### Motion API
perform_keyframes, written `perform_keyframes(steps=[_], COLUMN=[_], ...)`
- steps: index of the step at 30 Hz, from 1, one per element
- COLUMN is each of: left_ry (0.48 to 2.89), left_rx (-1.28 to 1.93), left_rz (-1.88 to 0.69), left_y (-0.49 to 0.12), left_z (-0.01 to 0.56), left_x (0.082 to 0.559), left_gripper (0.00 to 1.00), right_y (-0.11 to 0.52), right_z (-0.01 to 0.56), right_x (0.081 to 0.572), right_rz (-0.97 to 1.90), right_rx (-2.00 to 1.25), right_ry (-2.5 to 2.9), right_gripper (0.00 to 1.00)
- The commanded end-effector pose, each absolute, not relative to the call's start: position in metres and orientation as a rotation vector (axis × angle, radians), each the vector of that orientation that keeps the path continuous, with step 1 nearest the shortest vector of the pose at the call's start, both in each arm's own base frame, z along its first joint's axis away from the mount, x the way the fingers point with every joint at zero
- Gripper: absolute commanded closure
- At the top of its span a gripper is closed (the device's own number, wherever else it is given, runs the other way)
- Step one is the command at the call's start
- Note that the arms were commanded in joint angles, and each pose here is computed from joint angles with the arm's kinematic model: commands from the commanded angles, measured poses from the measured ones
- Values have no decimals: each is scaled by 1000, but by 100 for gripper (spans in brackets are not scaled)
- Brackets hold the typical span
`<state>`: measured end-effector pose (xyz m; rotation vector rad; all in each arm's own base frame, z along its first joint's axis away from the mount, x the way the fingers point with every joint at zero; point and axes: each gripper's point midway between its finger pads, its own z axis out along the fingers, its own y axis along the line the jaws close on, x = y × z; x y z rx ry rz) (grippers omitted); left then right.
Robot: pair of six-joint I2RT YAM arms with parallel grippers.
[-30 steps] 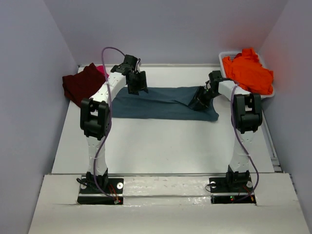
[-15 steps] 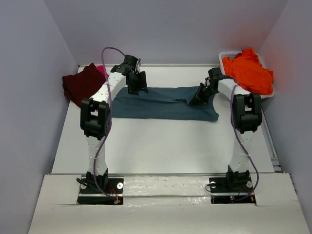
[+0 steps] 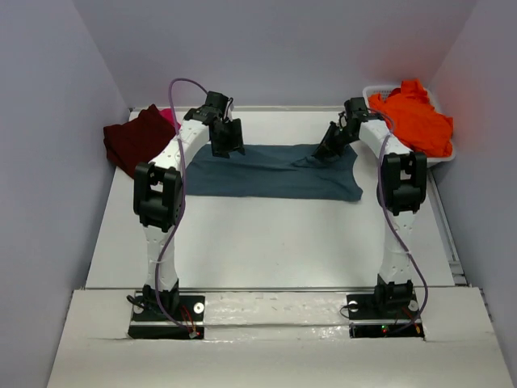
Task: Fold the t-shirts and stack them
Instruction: Fold the tshirt
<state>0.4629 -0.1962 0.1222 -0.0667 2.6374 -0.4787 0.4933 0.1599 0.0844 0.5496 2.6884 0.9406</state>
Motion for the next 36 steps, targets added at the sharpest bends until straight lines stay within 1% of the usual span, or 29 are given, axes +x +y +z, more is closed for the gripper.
perform_keyframes(steps=[1, 3, 4, 5, 11, 27, 36], left_ry=[2638, 2637, 2642, 2640, 2646, 2658, 2668], left_rx=[-33, -32, -31, -33, -33, -40, -58], left_rz=[-452, -448, -446, -445, -438, -423, -399], left_y=[-195, -194, -194, -194, -193, -193, -190], left_z=[127, 128, 127, 128, 129, 132, 133], left_x=[458, 457, 456, 457, 458, 462, 460], left_gripper=[35, 35, 35, 35, 35, 35, 35], right_y=[170, 171, 172, 174, 183, 201, 207], right_z=[105, 107, 98, 106, 105, 120, 131], right_x=[519, 526, 527, 533, 548, 573, 588], right_rz=[989, 998, 998, 1013, 1097, 1261, 1300], right_rx=[479, 466, 473, 454, 415, 241, 142], right_ry=[2639, 2629, 2648, 2627, 2582, 2432, 2343], right_gripper=[87, 87, 87, 87, 87, 87, 87])
